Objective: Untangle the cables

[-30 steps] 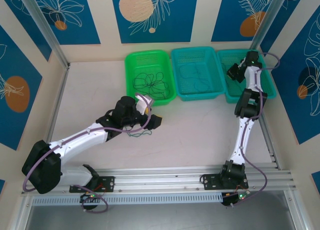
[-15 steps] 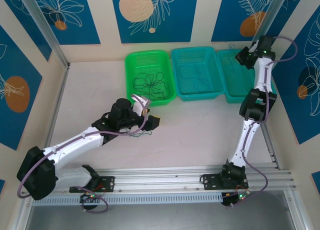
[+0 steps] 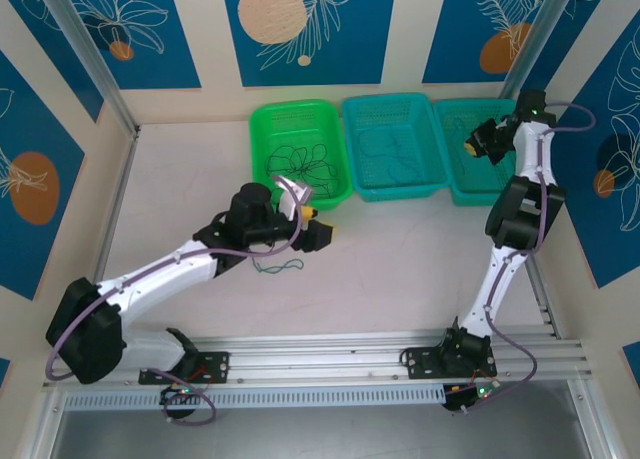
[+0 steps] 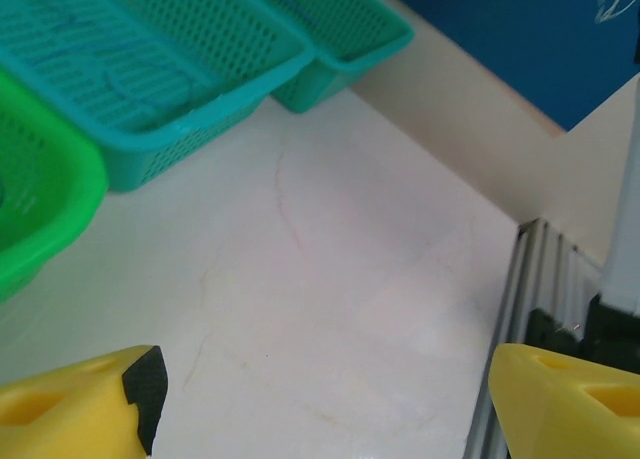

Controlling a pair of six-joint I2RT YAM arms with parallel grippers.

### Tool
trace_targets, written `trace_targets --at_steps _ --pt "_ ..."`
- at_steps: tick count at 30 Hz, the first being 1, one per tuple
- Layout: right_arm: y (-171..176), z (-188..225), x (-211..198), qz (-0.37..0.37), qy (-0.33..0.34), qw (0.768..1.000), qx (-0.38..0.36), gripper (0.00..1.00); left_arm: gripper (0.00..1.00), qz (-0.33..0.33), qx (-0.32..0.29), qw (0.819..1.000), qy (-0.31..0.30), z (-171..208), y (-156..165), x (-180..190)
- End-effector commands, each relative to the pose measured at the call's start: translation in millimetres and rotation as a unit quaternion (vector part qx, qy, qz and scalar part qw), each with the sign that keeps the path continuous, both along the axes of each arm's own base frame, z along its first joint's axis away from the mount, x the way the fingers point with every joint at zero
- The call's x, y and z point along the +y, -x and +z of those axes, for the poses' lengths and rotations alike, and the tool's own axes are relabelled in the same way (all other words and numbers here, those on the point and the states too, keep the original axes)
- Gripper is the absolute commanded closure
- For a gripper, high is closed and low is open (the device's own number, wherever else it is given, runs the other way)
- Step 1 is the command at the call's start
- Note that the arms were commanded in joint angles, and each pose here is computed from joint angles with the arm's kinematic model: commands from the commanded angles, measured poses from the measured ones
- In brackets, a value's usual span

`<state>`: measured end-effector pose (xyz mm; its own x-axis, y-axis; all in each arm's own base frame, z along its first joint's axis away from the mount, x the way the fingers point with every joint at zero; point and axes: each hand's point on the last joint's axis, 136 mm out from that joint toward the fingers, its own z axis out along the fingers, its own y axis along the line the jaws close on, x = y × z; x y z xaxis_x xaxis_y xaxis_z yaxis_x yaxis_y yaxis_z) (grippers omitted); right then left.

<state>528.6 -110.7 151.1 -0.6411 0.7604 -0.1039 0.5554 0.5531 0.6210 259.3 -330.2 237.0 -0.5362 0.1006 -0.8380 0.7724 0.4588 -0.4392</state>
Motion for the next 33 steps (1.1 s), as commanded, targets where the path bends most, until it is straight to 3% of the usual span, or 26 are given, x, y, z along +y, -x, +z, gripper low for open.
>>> trace_targets --at_steps 1,4,8,9,13,18,20,22,25,29,31,33 --pt "10 84 18 0.021 -0.021 0.995 -0.092 1.00 0.16 -0.044 0.000 0.997 0.066 41 2 -27" --pt "7 112 28 0.036 -0.073 0.986 -0.146 1.00 0.16 -0.073 0.013 0.995 0.069 46 6 -41" --pt "-9 154 36 0.058 -0.263 0.943 -0.196 1.00 0.15 -0.071 0.007 0.995 0.064 43 11 -42" --pt "-13 162 39 0.061 -0.265 0.941 -0.202 1.00 0.15 -0.064 0.007 0.996 0.060 39 11 -39" --pt "-28 182 42 0.050 -0.118 0.967 -0.221 1.00 0.14 -0.045 0.001 0.998 0.052 32 10 -31" --pt "-52 201 45 0.059 -0.048 0.958 -0.275 1.00 0.13 -0.032 -0.007 0.998 0.048 31 12 -23" --pt "-54 203 51 0.064 -0.061 0.956 -0.279 1.00 0.13 -0.027 -0.012 0.999 0.042 30 13 -19" --pt "-52 184 61 0.057 -0.037 0.968 -0.241 1.00 0.13 -0.011 -0.017 0.999 0.031 28 11 -13" --pt "-49 131 105 0.108 0.036 0.976 -0.186 1.00 0.13 0.028 -0.024 0.999 0.016 24 6 1" --pt "-44 59 150 0.158 0.100 0.975 -0.120 1.00 0.14 0.073 -0.024 0.997 -0.015 15 4 23" --pt "-41 42 164 0.176 0.114 0.972 -0.106 0.84 0.14 0.101 -0.018 0.994 -0.030 10 3 36" --pt "-36 50 176 0.199 0.118 0.966 -0.112 0.57 0.14 0.138 -0.007 0.990 -0.037 3 2 54"
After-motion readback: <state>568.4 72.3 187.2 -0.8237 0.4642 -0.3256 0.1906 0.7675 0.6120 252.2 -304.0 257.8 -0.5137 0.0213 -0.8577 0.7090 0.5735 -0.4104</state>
